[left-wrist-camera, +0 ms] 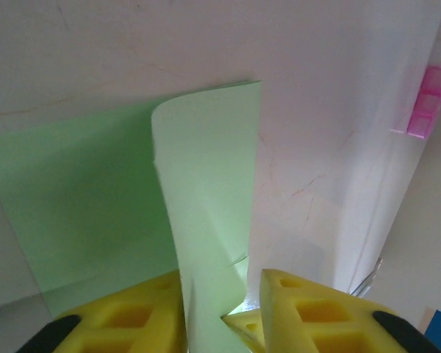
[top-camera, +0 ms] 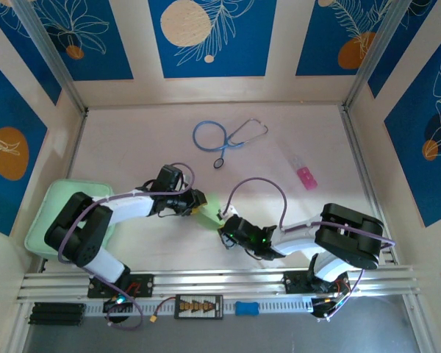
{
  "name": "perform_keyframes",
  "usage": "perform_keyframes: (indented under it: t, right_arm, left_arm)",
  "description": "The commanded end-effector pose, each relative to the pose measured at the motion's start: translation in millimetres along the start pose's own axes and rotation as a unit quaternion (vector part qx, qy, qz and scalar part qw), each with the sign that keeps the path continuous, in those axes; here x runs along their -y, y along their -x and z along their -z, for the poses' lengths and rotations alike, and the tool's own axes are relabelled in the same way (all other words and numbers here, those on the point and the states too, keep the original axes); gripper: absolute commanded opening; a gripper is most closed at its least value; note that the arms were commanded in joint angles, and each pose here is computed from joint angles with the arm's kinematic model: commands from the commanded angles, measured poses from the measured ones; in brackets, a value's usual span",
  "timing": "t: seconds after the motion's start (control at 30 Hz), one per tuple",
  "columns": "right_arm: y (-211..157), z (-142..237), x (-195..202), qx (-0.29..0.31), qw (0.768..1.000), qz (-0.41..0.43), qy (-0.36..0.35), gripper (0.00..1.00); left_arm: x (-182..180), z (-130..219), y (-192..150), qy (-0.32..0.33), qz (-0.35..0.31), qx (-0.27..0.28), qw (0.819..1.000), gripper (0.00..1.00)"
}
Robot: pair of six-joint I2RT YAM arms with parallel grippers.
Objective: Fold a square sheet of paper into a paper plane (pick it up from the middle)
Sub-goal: Fourth fold the wing at the center of the table.
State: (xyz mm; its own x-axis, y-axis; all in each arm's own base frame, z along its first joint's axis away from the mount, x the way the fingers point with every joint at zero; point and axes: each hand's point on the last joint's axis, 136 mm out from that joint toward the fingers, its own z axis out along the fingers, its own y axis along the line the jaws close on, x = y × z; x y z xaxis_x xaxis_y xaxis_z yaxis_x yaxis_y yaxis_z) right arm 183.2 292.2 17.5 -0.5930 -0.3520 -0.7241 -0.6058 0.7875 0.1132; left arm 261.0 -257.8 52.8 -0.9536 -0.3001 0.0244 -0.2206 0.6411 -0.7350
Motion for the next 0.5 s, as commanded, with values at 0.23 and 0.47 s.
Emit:
perform_keyframes:
  t: [0.23,0.47]
  right_arm:
    - [-0.5,2.4,-3.1,-0.022,0.998,0.062,-0.024,0.19]
    - [7.0,7.2,-1.4,-0.021,0.992,0.108,-0.06,0.22]
  left_arm:
    - [5.2,5.1,-0.3,-0.008,0.012,-0.002,1.0,0.16]
    - [7.5,6.9,0.0,-0.015,0.023,0.002,1.0,0.12]
